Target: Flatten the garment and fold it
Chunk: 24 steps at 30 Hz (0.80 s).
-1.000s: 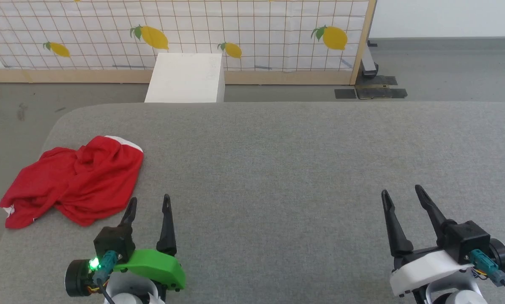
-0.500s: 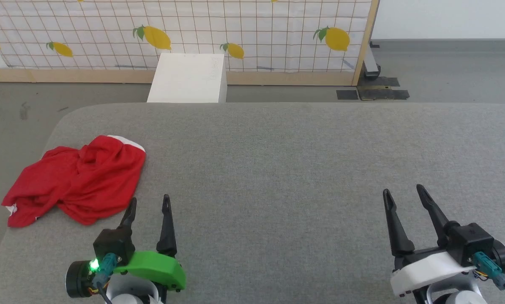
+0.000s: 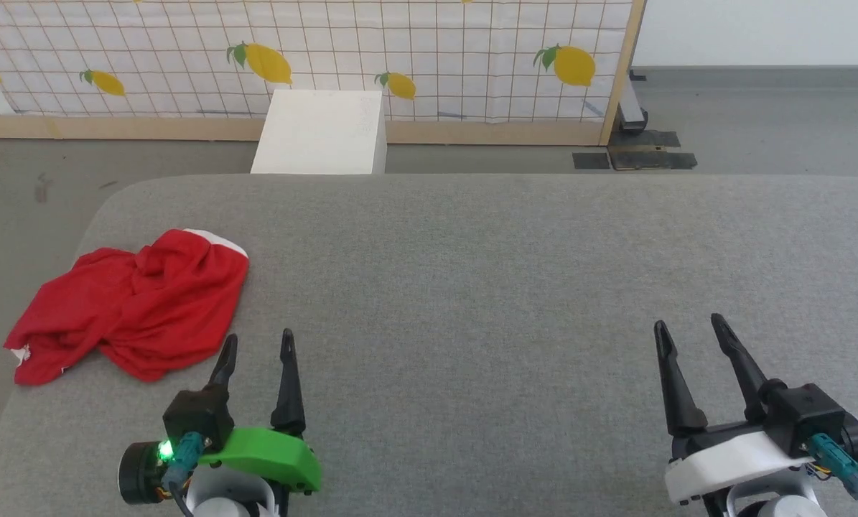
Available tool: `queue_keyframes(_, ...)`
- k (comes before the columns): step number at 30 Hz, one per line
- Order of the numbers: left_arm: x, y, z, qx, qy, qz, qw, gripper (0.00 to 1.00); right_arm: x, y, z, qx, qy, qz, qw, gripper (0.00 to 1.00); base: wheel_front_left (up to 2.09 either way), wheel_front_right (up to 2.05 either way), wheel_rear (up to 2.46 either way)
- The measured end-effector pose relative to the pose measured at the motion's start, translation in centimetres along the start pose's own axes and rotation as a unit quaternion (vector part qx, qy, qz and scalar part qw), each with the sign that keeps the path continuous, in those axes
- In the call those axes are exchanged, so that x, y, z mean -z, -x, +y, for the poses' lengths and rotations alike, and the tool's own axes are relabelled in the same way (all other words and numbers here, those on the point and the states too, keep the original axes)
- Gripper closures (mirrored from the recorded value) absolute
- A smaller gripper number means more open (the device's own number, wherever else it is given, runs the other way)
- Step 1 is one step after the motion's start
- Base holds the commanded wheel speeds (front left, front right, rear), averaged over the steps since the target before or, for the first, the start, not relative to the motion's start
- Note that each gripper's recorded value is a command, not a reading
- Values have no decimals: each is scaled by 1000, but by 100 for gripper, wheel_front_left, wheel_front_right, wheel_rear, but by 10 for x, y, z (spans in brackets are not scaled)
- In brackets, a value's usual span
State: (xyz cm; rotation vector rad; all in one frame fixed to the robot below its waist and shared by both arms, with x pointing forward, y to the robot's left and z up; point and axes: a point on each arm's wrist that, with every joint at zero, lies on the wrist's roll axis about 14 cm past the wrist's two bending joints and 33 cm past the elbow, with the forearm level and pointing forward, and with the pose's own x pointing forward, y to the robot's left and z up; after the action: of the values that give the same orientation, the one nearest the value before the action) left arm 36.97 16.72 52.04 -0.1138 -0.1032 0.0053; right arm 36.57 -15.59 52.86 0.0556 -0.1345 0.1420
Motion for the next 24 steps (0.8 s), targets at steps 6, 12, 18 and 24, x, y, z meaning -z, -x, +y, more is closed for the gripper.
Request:
queue_keyframes(6,-3,3,5,-8,-2,-6,1000,0,0,-6,6,-10,-3,-5,1000,0,0,0,0)
queue_keyframes(12,-9,17,32,-51,-9,-16,999,0,3,-20,32,-51,-8,-5,999,0,0,0,0)
queue_keyframes(18,-17,51,86,-133,-25,-22,991,0,8,-38,79,-119,-19,0,993,0,0,0,0)
queue_keyframes(24,-23,98,132,-217,-36,-26,975,0,12,-48,129,-189,-30,5,981,0,0,0,0)
